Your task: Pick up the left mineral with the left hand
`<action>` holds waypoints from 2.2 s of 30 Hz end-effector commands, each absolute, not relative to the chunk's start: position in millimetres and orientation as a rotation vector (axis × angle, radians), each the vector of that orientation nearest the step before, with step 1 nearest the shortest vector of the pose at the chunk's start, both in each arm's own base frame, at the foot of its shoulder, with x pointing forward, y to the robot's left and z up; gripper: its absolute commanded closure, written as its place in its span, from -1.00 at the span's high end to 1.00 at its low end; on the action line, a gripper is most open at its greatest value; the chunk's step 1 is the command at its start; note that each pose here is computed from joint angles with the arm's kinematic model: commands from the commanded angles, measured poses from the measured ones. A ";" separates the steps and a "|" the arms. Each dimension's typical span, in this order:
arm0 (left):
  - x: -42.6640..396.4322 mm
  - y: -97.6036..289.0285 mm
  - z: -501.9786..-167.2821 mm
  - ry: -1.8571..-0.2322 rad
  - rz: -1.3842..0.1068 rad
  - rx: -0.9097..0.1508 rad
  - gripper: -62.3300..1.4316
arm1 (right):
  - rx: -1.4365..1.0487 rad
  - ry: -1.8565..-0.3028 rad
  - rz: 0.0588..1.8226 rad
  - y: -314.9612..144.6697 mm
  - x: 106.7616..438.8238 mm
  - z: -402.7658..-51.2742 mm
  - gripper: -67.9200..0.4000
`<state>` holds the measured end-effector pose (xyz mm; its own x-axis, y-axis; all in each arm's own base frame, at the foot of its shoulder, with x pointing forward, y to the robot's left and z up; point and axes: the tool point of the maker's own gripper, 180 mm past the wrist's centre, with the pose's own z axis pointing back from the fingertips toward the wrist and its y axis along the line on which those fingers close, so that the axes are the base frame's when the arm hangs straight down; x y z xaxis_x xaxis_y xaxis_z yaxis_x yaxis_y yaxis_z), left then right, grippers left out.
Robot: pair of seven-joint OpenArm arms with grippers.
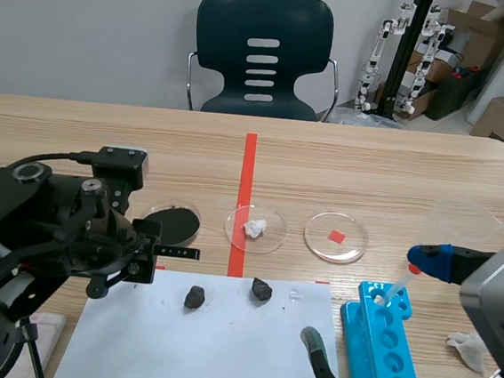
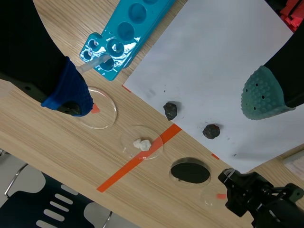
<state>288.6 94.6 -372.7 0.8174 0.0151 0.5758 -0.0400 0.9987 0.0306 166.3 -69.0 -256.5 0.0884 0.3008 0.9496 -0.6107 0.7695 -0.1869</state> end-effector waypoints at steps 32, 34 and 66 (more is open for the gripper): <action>233.4 28.6 -223.2 -1.427 -0.488 -0.459 -0.59 | 0.285 -1.347 0.698 -70.5 169.9 -249.4 1.00; 229.3 29.6 -220.7 -1.431 -0.504 -0.476 -0.59 | 0.285 -1.347 0.698 -70.5 169.9 -249.4 1.00; 225.9 52.5 -226.2 -1.409 -0.510 -0.433 -0.59 | 0.285 -1.347 0.698 -70.5 169.9 -249.4 1.00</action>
<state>226.0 54.6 -237.0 0.1165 -0.1039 0.9877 0.5722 0.8199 0.0187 166.3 -69.0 -256.5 0.0884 0.3008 0.9496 -0.6107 0.7695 -0.1869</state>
